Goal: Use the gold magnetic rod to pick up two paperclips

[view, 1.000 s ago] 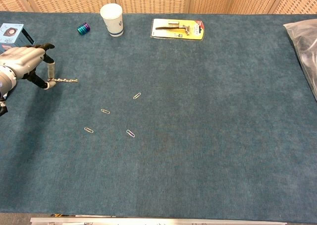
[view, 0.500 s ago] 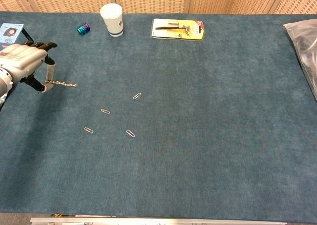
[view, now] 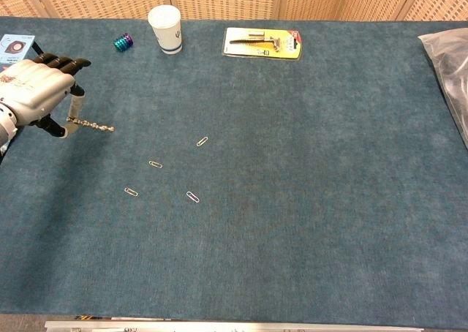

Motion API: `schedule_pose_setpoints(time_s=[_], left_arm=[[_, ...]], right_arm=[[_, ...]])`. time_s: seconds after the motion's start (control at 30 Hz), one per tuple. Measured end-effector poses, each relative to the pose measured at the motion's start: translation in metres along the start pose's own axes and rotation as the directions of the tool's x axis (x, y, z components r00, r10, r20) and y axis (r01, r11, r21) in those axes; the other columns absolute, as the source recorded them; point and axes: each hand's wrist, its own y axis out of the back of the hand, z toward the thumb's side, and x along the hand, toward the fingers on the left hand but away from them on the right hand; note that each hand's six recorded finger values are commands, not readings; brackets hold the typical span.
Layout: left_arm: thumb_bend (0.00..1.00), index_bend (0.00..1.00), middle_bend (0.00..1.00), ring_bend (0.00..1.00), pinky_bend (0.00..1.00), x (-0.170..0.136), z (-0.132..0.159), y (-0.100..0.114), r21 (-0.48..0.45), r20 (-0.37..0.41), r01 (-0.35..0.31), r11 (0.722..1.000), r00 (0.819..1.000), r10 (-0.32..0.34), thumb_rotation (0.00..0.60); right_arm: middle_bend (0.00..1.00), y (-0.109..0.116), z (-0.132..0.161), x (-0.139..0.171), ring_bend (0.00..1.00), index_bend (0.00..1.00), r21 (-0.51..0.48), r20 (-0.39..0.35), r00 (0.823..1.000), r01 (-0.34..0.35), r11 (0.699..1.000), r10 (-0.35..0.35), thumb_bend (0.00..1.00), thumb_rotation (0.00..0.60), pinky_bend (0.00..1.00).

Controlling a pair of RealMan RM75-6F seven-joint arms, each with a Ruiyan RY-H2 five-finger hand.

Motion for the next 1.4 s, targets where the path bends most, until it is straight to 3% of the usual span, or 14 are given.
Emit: schedule_pose_setpoints(time_s=[0.5, 1.4], left_arm=[[0.36, 0.57, 0.0, 0.0, 0.0, -0.022, 0.02, 0.011, 0.11, 0.079, -0.077, 0.991, 0.995, 0.069, 0.6], [0.36, 0.57, 0.0, 0.0, 0.0, -0.026, 0.062, 0.005, 0.239, 0.185, -0.086, 0.967, 0.982, 0.042, 0.6]], right_arm=[[0.32, 0.005, 0.0, 0.004, 0.29, 0.37, -0.006, -0.006, 1.0, 0.013, 1.0, -0.013, 0.0, 0.6, 0.5], [0.32, 0.021, -0.02, 0.019, 0.29, 0.37, -0.016, 0.033, 0.998, 0.054, 0.998, -0.053, 0.0, 0.6, 0.5]])
